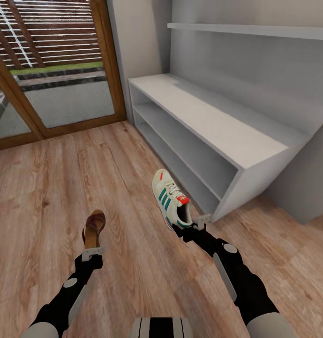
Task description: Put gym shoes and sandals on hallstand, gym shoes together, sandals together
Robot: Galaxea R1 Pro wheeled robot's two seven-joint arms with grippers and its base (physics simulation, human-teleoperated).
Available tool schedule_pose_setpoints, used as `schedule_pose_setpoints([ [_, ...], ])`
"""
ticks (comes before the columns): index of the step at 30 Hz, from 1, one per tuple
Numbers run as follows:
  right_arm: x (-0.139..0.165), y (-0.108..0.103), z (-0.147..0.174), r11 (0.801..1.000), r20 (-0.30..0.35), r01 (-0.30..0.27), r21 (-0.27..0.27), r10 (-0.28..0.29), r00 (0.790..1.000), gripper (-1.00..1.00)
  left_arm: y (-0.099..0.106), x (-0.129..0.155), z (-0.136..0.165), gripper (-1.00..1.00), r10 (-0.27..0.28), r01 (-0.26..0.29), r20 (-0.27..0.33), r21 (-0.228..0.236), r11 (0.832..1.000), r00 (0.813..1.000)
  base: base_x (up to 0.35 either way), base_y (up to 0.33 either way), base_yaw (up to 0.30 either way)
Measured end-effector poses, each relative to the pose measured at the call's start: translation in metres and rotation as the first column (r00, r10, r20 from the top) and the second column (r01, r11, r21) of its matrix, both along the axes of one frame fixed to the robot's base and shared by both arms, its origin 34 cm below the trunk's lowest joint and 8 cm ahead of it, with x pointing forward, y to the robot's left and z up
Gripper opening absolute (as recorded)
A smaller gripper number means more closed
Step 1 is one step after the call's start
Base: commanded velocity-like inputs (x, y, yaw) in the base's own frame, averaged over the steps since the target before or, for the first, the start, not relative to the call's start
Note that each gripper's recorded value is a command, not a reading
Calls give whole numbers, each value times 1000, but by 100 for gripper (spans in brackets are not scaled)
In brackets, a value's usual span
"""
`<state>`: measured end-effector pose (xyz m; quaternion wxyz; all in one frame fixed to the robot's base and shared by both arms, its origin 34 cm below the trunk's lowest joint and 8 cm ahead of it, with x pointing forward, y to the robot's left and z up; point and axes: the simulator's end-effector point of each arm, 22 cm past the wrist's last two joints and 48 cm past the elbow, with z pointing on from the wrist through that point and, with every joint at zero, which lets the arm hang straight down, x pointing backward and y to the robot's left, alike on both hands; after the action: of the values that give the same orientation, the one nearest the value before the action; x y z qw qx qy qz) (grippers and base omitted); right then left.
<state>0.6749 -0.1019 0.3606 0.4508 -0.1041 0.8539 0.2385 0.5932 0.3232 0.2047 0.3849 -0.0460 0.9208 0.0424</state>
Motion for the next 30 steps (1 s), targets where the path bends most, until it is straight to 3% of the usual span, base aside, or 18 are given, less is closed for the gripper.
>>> schedule_pose_setpoints([
  [16,3,0,15,1000,25,0,0,0,1000,-100,-1,8,14,-100,-1,1,27,0,1000,1000,-7,3,0],
  [25,9,0,46,1000,73,0,0,0,997,-100,-1,22,42,-100,0,0,78,-1,1000,997,0,0,0],
  [30,2,0,41,1000,51,-1,-7,2,999,-100,-1,29,57,-100,0,0,106,-1,1000,994,0,0,0],
])
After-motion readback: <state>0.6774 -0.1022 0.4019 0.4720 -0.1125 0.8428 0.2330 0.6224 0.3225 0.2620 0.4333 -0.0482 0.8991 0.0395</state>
